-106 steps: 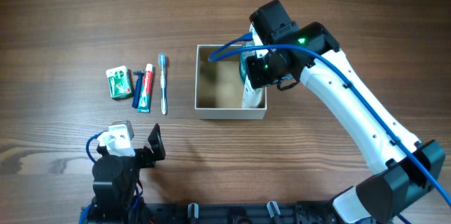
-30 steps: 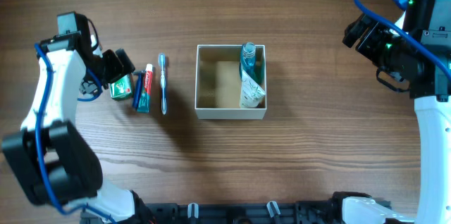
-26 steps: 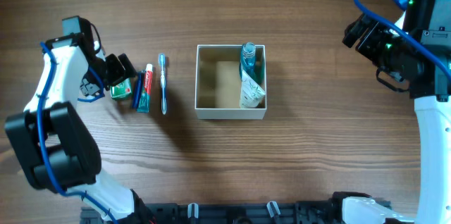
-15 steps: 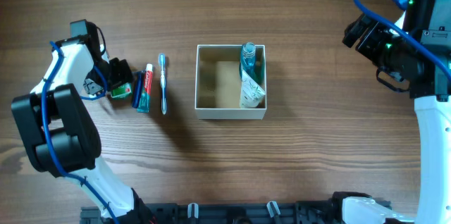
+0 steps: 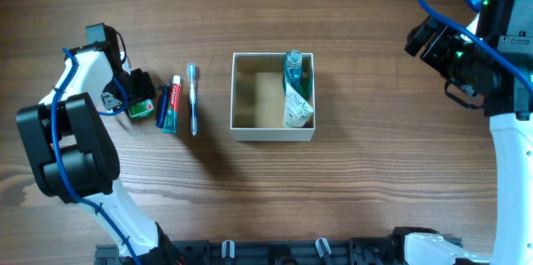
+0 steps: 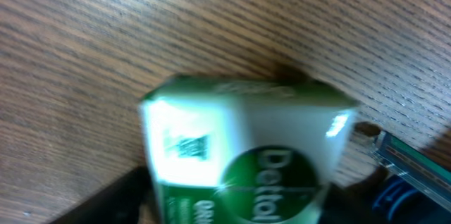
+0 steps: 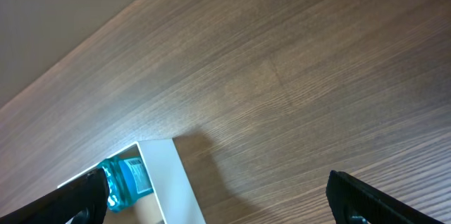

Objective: Pack container
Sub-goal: 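Reach the left gripper to the green Dettol soap and grasp it, then carry the soap into the box and release it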

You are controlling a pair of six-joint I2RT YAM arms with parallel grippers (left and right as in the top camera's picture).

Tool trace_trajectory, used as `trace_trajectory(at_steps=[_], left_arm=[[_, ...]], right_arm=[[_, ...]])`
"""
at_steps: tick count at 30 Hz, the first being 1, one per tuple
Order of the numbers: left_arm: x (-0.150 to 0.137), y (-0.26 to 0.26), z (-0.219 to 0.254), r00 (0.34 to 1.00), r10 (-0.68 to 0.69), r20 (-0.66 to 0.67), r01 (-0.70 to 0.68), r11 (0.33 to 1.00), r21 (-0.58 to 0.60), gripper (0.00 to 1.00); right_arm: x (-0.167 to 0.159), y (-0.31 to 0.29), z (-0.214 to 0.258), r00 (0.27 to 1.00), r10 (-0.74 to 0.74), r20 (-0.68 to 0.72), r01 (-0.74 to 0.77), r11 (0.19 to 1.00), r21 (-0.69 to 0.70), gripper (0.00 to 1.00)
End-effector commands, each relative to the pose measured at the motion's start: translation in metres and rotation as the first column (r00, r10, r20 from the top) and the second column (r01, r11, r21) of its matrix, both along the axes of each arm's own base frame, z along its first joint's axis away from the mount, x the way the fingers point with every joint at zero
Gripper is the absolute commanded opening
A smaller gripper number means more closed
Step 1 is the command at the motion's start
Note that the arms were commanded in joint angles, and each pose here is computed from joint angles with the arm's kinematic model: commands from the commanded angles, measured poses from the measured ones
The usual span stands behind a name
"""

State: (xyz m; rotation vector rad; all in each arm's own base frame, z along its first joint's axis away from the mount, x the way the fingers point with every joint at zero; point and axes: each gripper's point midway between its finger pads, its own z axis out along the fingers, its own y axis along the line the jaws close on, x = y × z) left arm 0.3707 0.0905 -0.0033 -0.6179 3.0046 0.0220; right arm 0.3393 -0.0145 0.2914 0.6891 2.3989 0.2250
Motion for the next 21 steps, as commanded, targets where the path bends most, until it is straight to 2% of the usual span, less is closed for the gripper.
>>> trace_trajectory(at_steps=[1,4,6,10,15,21], left_arm=[[-0.001,0.0,-0.012,0.999,-0.017,-0.027,0.017,1.0,-0.001,0.6],[-0.002,-0.001,-0.01,0.999,-0.017,-0.027,0.017,1.0,-0.006,0.47],[-0.001,-0.001,-0.003,1.0,-0.017,-0.013,0.017,1.0,-0.006,0.43],[0.011,-0.011,0.046,0.996,-0.021,0.092,0.025,0.999,-0.038,0.42],[0.016,-0.031,0.119,0.97,-0.077,0.23,0.081,0.997,-0.009,0.41],[0.003,-0.124,0.193,0.887,-0.217,0.408,0.269,0.96,-0.073,0.4]], right_arm=[[0.001,0.001,0.007,1.0,-0.006,0.019,0.006,1.0,0.014,1.0],[0.001,0.001,0.007,1.0,-0.006,0.019,0.006,1.0,0.014,1.0],[0.001,0.001,0.007,1.0,-0.006,0.019,0.006,1.0,0.014,1.0],[0.001,0.001,0.007,1.0,-0.007,0.019,0.006,1.0,0.015,1.0],[0.001,0.001,0.007,1.0,-0.006,0.019,0.006,1.0,0.014,1.0],[0.001,0.001,0.007,1.0,-0.007,0.019,0.006,1.0,0.015,1.0]])
